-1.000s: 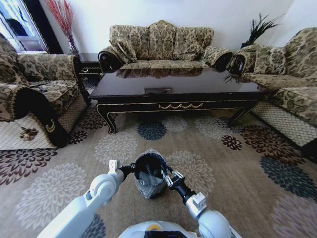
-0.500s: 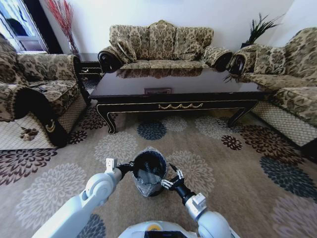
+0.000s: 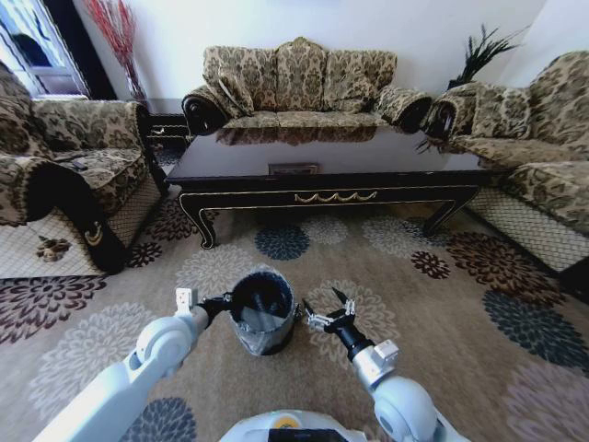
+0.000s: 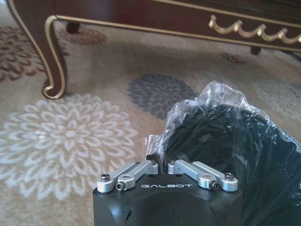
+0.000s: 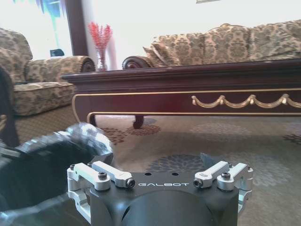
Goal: Move to the front of the table and pick up the trash from the floor, then place it into the trash bin.
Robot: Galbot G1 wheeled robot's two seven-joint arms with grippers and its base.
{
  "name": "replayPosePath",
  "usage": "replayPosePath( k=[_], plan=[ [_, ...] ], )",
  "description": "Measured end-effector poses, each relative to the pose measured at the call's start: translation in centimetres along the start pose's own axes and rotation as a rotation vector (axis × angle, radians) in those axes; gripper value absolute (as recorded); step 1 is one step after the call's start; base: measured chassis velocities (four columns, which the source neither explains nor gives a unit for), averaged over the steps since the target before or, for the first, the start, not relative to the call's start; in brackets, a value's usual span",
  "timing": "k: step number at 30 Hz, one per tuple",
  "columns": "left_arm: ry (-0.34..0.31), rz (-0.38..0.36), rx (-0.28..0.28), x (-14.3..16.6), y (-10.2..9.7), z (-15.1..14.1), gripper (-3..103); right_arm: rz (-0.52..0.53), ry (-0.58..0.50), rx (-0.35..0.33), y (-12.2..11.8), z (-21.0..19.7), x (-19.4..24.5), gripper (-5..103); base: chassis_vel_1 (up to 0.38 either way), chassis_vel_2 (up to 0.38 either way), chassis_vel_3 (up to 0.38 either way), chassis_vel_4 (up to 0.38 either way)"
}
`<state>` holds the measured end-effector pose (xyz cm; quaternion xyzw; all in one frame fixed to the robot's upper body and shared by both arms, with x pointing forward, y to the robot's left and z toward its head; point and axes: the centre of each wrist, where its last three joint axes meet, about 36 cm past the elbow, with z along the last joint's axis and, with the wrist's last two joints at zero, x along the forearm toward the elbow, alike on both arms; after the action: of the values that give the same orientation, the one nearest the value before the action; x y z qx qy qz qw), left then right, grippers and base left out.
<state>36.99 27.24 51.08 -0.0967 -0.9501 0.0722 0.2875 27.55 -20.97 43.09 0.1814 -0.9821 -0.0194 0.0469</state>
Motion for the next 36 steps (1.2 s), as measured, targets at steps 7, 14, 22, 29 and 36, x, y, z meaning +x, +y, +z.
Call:
replayPosePath(
  k=[7, 14, 22, 29, 36],
  plan=[
    [-0.028, -0.069, 0.055, 0.5, 4.0, -1.9, 3, 0.085, 0.019, -0.039, -1.6, 2.3, -2.3, 100, 0.000, 0.000, 0.000, 0.000],
    [-0.009, -0.120, 0.103, -0.3, 8.3, -2.3, 3, 0.176, 0.088, -0.064, -2.9, 7.2, -3.9, 100, 0.000, 0.000, 0.000, 0.000],
    [-0.014, -0.139, 0.152, -1.2, 10.4, -1.7, 3, 0.192, 0.151, -0.058, -2.1, 11.5, -5.7, 100, 0.000, 0.000, 0.000, 0.000],
    [-0.024, -0.138, 0.172, -1.4, 11.1, -2.2, 3, 0.170, 0.207, -0.015, -1.4, 14.7, -6.7, 100, 0.000, 0.000, 0.000, 0.000],
    [-0.059, -0.113, 0.202, -1.9, 10.8, -2.0, 3, 0.108, 0.252, 0.039, -0.3, 18.4, -9.1, 100, 0.000, 0.000, 0.000, 0.000]
  ],
)
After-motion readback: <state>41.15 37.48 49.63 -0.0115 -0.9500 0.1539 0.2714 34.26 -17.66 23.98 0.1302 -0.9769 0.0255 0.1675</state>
